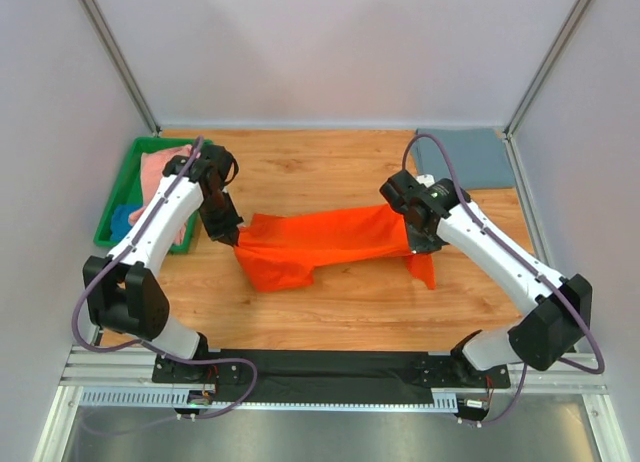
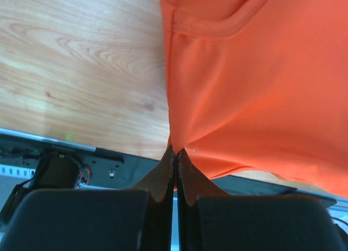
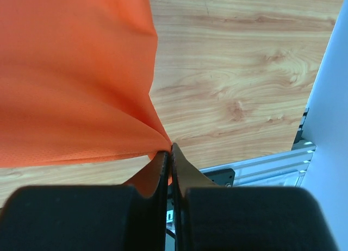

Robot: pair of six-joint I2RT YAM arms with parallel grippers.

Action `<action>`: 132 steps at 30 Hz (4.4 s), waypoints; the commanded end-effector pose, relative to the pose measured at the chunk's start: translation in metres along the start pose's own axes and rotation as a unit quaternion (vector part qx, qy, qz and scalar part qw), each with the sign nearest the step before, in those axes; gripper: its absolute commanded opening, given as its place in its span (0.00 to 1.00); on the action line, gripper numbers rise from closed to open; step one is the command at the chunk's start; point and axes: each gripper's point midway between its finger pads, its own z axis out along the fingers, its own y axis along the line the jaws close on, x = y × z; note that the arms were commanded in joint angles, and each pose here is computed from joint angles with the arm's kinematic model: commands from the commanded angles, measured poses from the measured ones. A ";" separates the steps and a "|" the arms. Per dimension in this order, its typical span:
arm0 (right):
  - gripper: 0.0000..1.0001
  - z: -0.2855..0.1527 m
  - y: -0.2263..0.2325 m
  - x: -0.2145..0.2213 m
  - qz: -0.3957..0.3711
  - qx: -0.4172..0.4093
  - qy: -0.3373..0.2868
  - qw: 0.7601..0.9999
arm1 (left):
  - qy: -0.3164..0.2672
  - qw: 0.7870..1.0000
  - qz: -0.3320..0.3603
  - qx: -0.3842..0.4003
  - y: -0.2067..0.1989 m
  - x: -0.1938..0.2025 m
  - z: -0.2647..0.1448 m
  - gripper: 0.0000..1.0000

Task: Fold and stack the t-shirts
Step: Flatten the tshirt out

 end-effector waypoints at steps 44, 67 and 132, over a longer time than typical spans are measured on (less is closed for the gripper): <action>0.33 0.020 0.104 0.023 -0.015 -0.201 0.094 0.975 | -0.072 0.985 0.011 0.159 -0.027 -0.014 0.092 0.43; 0.32 0.019 0.090 0.060 0.014 -0.190 0.101 0.976 | -0.049 0.991 -0.066 0.105 -0.021 0.033 0.128 0.40; 0.22 0.108 0.133 0.113 0.002 -0.111 0.075 0.991 | -0.045 0.998 -0.022 0.030 -0.019 0.008 0.082 0.00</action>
